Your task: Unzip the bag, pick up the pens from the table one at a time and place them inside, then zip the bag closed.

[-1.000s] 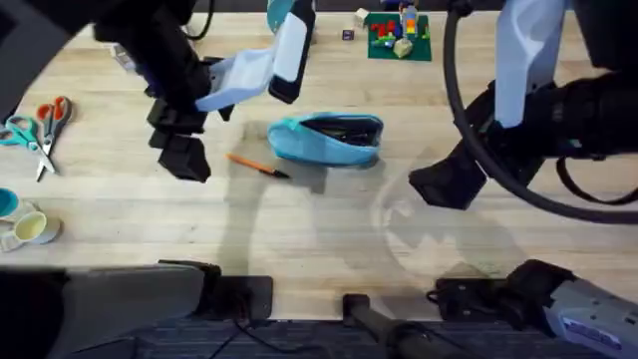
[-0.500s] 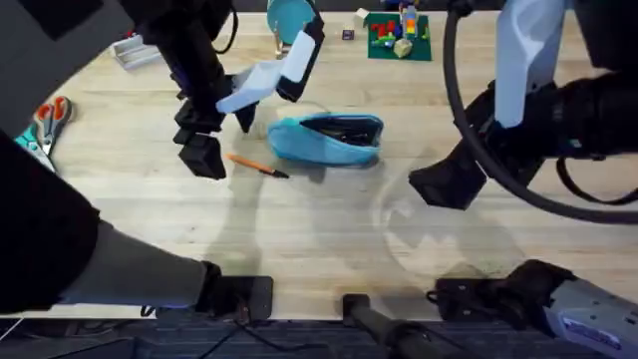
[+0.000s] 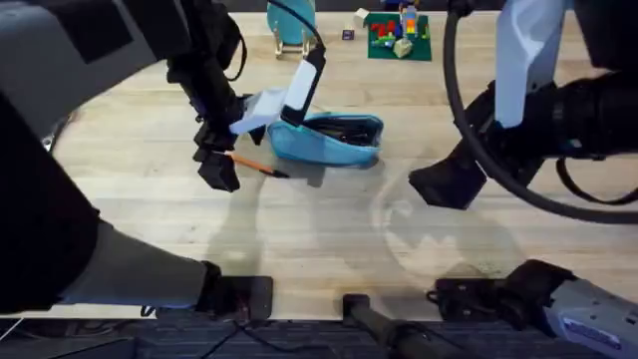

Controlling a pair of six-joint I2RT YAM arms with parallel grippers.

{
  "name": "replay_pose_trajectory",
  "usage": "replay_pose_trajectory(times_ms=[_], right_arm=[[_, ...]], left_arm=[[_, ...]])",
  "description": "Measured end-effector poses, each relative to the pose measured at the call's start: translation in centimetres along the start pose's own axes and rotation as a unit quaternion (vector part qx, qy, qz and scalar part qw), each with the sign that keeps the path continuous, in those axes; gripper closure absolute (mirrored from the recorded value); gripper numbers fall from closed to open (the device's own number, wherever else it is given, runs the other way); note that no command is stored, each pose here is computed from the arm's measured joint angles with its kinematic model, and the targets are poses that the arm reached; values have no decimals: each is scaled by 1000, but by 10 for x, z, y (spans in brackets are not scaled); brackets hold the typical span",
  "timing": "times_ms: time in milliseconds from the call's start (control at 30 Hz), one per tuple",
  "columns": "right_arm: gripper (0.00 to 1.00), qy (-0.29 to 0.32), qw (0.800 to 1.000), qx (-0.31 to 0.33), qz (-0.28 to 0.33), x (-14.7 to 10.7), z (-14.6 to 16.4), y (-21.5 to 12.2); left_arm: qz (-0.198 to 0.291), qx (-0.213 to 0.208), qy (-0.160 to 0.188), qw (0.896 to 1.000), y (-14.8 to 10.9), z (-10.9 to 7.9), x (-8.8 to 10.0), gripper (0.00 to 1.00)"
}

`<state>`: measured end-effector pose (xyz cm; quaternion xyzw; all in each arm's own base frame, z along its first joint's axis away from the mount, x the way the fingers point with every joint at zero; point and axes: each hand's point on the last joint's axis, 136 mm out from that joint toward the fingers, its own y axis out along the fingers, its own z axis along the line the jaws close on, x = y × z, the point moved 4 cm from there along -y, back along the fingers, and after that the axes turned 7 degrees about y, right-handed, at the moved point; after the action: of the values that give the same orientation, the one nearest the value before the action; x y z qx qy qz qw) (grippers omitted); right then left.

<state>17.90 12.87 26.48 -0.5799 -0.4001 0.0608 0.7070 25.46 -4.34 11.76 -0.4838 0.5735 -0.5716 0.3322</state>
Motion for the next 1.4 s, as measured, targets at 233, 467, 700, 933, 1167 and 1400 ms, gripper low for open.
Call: replay_pose_trajectory(times_ms=[233,467,700,933,1167,1400], right_arm=[[4,0,1000,0,0,0,0,0],[4,0,1000,0,0,0,0,0],[3,0,1000,0,0,0,0,0],[4,0,1000,0,0,0,0,0],[5,0,1000,0,0,0,0,0],[5,0,1000,0,0,0,0,0]], left_arm=[[2,6,1,1000,22,0,-4,3],[10,34,5,999,39,6,-10,2],[19,56,28,998,43,5,-11,11],[23,63,37,997,43,7,-12,233],[28,57,40,997,43,5,-14,610],[28,54,42,997,43,4,-13,745]])
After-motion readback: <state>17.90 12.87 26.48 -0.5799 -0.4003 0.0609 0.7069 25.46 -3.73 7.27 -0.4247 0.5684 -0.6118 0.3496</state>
